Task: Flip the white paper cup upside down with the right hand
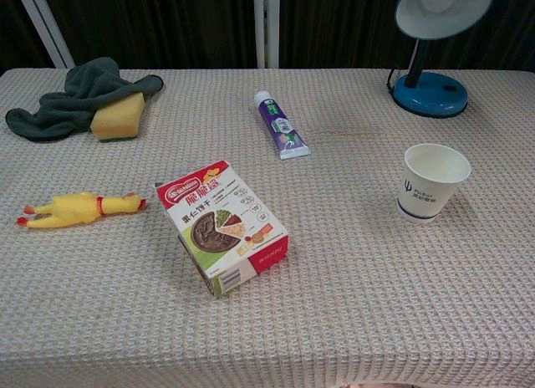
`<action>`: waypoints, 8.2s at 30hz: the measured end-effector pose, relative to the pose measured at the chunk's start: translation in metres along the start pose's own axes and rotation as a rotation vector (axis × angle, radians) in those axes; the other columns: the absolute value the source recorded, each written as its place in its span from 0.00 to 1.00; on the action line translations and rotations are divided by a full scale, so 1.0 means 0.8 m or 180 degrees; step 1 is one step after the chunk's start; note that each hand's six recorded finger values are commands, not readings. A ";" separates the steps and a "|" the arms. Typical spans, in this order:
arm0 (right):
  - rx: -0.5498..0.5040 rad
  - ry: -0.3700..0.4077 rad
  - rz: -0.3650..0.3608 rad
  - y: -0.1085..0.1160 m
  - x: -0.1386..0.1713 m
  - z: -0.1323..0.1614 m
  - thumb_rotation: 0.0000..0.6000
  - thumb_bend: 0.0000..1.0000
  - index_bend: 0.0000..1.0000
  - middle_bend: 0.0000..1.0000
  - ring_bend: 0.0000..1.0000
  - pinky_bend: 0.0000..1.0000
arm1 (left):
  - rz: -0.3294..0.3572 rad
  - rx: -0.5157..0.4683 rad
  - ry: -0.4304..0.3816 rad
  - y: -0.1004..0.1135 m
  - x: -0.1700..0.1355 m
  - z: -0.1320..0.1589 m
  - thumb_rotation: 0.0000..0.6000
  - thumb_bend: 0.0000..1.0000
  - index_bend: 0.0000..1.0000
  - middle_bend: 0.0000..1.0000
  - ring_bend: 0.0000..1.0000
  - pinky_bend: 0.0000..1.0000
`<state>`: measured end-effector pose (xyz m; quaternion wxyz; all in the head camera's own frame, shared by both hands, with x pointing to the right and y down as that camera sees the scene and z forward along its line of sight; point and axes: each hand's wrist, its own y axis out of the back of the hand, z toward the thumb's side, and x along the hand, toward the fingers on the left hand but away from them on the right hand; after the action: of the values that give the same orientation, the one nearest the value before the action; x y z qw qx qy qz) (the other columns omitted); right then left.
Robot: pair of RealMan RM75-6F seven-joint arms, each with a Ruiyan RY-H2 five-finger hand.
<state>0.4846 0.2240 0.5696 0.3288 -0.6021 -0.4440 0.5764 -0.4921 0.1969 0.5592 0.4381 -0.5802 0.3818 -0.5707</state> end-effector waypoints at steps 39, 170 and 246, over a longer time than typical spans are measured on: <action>0.0197 0.0571 0.0356 -0.031 -0.038 0.086 1.00 0.16 0.00 0.00 0.00 0.00 | -0.0085 -0.0209 -0.0049 -0.012 0.009 -0.007 1.00 0.06 0.04 0.03 0.00 0.06; -0.1749 0.0646 0.1089 -0.178 -0.105 0.134 1.00 0.15 0.02 0.01 0.00 0.00 | -0.0283 -0.0185 0.0118 -0.039 0.020 -0.034 1.00 0.06 0.05 0.03 0.00 0.06; -0.1173 0.0830 0.0965 -0.109 -0.146 0.275 1.00 0.20 0.69 0.17 0.00 0.00 | -0.0427 -0.0325 0.0251 -0.045 0.015 -0.050 1.00 0.06 0.06 0.03 0.00 0.06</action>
<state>0.2608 0.1257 0.6696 0.1781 -0.7805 -0.4000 0.4461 -0.5332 0.1943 0.5961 0.3534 -0.6031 0.3876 -0.6010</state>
